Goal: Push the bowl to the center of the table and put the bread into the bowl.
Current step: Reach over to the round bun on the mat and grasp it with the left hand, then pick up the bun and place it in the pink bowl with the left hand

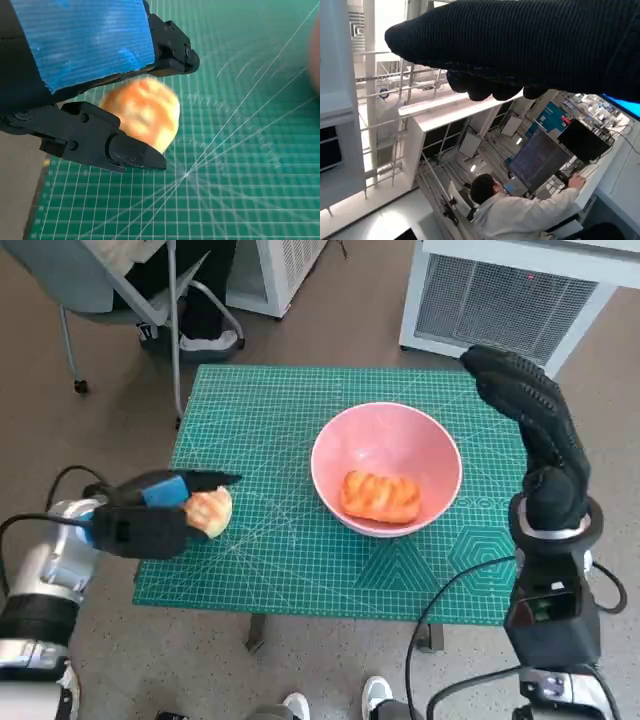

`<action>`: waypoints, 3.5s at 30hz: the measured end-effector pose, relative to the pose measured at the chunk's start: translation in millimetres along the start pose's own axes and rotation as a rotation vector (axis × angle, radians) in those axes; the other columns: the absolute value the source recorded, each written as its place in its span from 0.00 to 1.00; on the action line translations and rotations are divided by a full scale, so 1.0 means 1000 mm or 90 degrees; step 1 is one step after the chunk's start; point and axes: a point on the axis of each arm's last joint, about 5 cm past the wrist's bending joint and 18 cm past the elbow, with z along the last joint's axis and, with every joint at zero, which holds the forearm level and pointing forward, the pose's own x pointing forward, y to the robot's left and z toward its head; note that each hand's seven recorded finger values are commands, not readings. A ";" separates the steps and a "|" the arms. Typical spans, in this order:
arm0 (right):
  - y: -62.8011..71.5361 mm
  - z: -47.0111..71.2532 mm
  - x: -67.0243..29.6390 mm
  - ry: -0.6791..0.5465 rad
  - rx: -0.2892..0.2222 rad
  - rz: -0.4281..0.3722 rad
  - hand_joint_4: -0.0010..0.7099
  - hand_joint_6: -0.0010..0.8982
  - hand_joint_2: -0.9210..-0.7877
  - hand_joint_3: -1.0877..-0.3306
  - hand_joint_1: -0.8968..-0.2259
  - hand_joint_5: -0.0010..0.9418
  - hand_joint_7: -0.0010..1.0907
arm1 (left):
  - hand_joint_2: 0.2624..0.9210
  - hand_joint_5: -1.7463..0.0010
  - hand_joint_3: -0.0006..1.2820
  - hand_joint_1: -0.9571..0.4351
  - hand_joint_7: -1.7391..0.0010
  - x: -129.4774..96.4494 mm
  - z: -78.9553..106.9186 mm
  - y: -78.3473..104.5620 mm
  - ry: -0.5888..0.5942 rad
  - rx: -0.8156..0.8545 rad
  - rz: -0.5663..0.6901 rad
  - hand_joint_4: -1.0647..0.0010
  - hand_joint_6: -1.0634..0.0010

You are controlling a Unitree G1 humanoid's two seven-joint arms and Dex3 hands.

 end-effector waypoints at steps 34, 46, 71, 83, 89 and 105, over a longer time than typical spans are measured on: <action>0.000 0.002 0.0002 -0.003 0.003 0.004 0.43 0.00 0.00 0.36 0.53 0.00 0.61 | 1.00 0.29 0.10 0.69 0.30 -0.029 0.042 0.042 -0.223 0.063 0.279 0.42 0.46; 0.000 0.001 -0.0004 0.002 0.003 0.004 0.43 0.00 0.00 0.36 0.52 0.00 0.61 | 1.00 0.30 0.09 0.69 0.30 -0.027 0.107 0.066 -0.386 0.100 0.400 0.42 0.44; 0.003 0.001 -0.0006 -0.001 0.010 0.001 0.43 0.00 0.00 0.36 0.52 0.00 0.60 | 0.94 0.90 0.08 0.55 0.76 0.084 0.186 0.022 -0.326 0.114 0.105 0.92 0.88; 0.001 0.005 -0.0053 0.007 0.005 -0.003 0.43 0.00 0.00 0.35 0.52 0.00 0.60 | 0.99 0.99 0.02 0.42 0.89 0.091 0.192 0.018 -0.223 0.129 -0.017 0.95 0.86; -0.001 0.005 -0.0052 0.009 0.000 -0.007 0.43 0.00 0.00 0.35 0.51 0.00 0.60 | 1.00 0.98 0.02 0.43 0.87 0.086 0.193 0.022 -0.317 0.108 0.049 0.84 0.73; -0.006 0.008 -0.0007 0.007 -0.004 -0.025 0.43 0.00 0.00 0.36 0.53 0.00 0.59 | 1.00 0.95 0.13 0.39 0.72 0.067 0.165 0.020 -0.571 -0.169 0.335 0.44 0.56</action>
